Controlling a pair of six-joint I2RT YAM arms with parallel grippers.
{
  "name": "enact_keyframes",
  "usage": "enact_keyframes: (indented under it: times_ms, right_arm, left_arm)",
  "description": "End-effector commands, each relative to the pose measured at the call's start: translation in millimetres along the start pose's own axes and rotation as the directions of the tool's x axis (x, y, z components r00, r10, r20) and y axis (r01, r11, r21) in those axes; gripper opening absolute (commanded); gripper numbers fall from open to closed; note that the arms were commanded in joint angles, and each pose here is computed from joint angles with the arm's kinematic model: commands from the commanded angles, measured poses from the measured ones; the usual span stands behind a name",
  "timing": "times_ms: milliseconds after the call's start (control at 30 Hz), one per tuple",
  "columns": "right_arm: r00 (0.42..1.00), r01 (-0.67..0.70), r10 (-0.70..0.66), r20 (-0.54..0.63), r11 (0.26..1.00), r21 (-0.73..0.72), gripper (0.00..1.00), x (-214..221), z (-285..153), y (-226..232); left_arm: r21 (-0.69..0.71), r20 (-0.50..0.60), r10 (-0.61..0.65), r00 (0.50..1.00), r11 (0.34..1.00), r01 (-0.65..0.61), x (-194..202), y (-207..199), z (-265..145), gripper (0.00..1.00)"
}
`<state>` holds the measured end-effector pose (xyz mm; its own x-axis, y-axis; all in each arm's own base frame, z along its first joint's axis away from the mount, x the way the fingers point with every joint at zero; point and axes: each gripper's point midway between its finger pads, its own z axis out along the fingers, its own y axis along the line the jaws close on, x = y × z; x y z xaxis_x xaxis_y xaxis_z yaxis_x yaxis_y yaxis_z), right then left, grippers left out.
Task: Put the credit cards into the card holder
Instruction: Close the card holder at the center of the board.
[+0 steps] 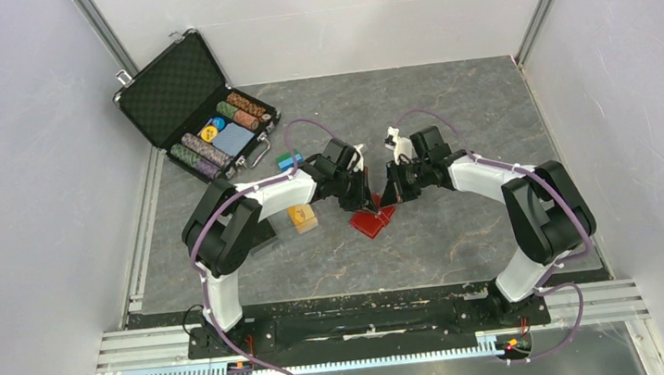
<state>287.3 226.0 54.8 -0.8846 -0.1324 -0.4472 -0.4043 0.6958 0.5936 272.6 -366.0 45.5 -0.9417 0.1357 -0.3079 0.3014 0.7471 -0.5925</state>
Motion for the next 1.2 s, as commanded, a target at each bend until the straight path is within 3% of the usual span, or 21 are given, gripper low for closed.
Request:
enact_keyframes:
  times_ms: [0,800,1167]
  right_arm:
    - [0.999,0.04,-0.04,0.032,0.999,0.017,0.0,-14.6,-1.9,0.2]
    - [0.999,0.041,-0.041,-0.008,0.999,-0.009,0.0,-5.7,7.8,4.0]
    - [0.998,0.065,-0.064,0.007,0.997,-0.043,0.0,-10.1,9.2,14.1]
  left_arm:
    - [0.0,0.054,0.04,0.998,0.999,-0.04,-11.9,-11.2,-15.6,0.02]
    - [-0.078,0.018,0.031,0.999,0.997,-0.029,-4.7,5.5,-11.2,0.02]
    - [-0.023,0.08,0.055,0.995,0.998,-0.053,-18.1,-15.8,-26.0,0.02]
